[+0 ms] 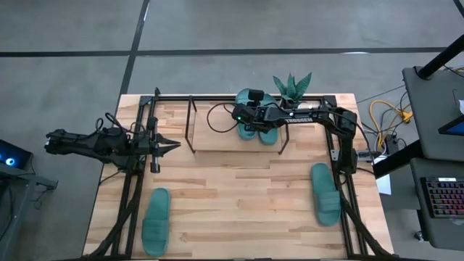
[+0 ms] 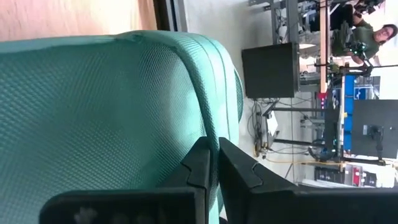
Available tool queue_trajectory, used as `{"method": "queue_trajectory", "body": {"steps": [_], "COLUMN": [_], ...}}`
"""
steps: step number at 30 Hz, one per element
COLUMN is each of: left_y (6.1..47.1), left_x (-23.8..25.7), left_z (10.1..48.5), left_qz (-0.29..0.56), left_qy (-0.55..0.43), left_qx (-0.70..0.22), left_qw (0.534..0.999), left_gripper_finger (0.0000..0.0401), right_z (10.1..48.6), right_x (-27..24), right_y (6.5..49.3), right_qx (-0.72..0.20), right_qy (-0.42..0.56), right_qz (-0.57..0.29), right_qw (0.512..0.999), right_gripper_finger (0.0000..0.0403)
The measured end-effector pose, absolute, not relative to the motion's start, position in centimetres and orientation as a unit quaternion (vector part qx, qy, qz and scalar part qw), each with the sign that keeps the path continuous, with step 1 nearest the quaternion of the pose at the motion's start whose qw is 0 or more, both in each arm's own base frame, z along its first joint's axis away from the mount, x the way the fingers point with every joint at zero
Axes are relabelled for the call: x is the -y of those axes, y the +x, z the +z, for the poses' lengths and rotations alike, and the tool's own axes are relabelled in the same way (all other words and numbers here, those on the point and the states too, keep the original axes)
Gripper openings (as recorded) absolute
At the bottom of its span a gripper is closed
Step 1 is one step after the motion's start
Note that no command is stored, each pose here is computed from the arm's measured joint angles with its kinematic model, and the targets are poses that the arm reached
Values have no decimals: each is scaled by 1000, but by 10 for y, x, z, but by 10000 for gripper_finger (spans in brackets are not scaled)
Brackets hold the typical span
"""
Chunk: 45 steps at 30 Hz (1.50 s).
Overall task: Pick and place slides into the shelf
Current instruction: Adjust the green slippers on the shelf
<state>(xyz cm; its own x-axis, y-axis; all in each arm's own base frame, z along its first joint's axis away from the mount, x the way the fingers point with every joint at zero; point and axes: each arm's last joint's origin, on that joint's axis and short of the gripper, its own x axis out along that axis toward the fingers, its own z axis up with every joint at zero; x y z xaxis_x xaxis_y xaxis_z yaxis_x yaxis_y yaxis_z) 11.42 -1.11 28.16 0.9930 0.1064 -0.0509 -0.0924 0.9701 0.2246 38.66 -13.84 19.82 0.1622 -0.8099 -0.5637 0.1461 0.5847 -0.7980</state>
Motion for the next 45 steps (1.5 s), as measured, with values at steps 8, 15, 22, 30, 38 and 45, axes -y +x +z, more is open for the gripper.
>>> {"method": "queue_trajectory", "body": {"steps": [8,15,22,30,38,45], "left_y": [114,114,114,114,114,114], "left_x": [11,11,11,11,11,11], "left_z": [282,282,282,282,281,281], "left_qz": [50,50,50,50,50,50], "left_qy": [112,112,112,112,112,113], "left_qx": [-31,-31,-31,-30,-33,-33], "left_qw": [992,992,992,992,992,992], "left_gripper_finger": [8,8,8,8,8,8], "right_z": [195,197,206,208,202,193], "right_x": [137,137,138,131,123,122], "right_y": [386,387,391,392,392,388], "right_qx": [-553,-547,-521,-514,-519,-543], "right_qy": [-302,-299,-272,-278,-286,-312], "right_qz": [-339,-343,-367,-410,-399,-375], "right_qw": [699,703,721,700,700,683], "right_gripper_finger": [13,13,13,13,13,13]}}
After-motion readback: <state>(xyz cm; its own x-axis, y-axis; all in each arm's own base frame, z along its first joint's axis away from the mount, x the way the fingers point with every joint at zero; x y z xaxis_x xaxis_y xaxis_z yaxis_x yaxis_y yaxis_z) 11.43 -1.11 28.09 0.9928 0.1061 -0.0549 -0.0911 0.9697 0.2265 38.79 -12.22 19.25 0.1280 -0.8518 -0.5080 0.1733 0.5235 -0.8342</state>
